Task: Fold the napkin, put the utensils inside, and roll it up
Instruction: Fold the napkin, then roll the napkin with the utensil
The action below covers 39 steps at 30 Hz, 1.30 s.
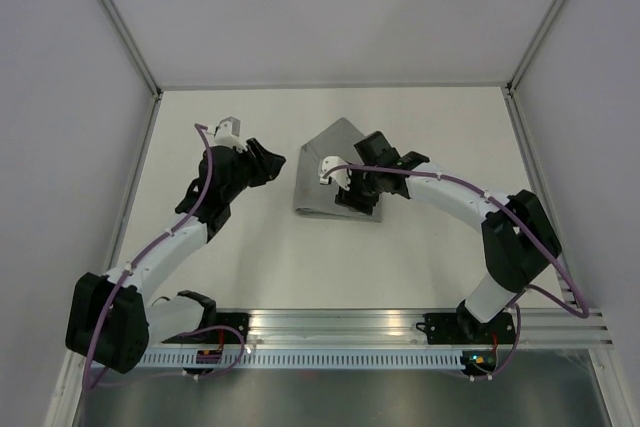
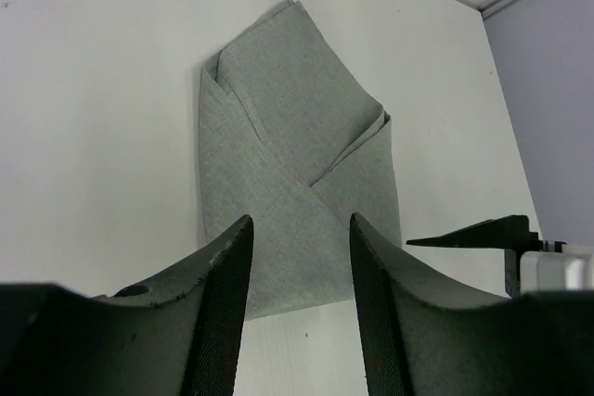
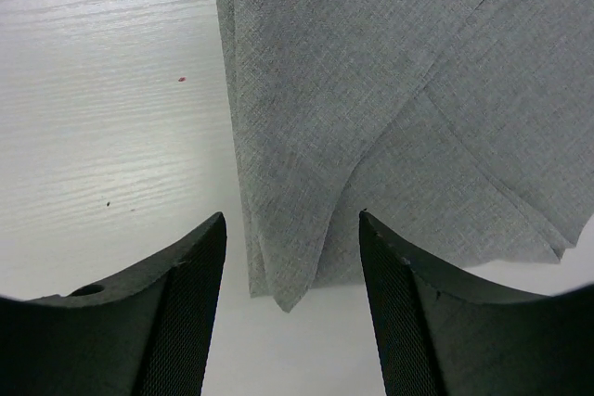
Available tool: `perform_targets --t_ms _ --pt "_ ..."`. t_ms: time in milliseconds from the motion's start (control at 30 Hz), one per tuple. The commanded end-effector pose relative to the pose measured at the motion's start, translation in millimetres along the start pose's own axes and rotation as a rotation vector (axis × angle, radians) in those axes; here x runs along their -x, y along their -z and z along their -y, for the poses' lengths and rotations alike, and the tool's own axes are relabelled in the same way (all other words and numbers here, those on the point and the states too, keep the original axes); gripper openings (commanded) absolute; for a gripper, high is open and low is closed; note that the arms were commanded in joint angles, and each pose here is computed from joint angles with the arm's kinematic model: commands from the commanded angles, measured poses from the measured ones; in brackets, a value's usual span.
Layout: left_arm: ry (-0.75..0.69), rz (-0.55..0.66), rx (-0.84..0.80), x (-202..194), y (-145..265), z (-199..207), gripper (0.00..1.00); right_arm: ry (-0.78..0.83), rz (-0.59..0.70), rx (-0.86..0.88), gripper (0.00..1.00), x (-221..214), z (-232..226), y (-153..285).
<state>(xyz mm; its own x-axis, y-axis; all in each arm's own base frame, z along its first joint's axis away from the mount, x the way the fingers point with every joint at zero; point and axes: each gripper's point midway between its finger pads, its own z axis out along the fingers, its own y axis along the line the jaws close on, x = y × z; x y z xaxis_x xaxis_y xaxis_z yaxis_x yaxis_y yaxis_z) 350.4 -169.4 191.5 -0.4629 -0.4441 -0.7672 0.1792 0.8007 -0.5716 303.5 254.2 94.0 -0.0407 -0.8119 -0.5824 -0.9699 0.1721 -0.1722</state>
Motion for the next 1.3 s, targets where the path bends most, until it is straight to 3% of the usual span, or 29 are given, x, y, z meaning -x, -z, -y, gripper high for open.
perform_targets --t_ms 0,467,833,1267 --pt "-0.06 0.072 -0.011 27.4 12.5 11.7 0.52 0.068 0.043 -0.027 0.65 12.5 10.0 -10.9" --pt "-0.114 0.099 -0.013 49.6 27.8 23.8 0.54 0.115 -0.036 0.031 0.64 -1.8 -23.5 -56.1" --pt "-0.132 0.085 -0.008 46.4 25.9 21.5 0.54 0.138 -0.097 -0.004 0.64 -26.0 -19.9 -75.8" --pt "-0.175 0.038 -0.014 34.9 18.1 17.2 0.54 0.14 -0.168 0.072 0.49 -52.5 -36.5 -88.4"
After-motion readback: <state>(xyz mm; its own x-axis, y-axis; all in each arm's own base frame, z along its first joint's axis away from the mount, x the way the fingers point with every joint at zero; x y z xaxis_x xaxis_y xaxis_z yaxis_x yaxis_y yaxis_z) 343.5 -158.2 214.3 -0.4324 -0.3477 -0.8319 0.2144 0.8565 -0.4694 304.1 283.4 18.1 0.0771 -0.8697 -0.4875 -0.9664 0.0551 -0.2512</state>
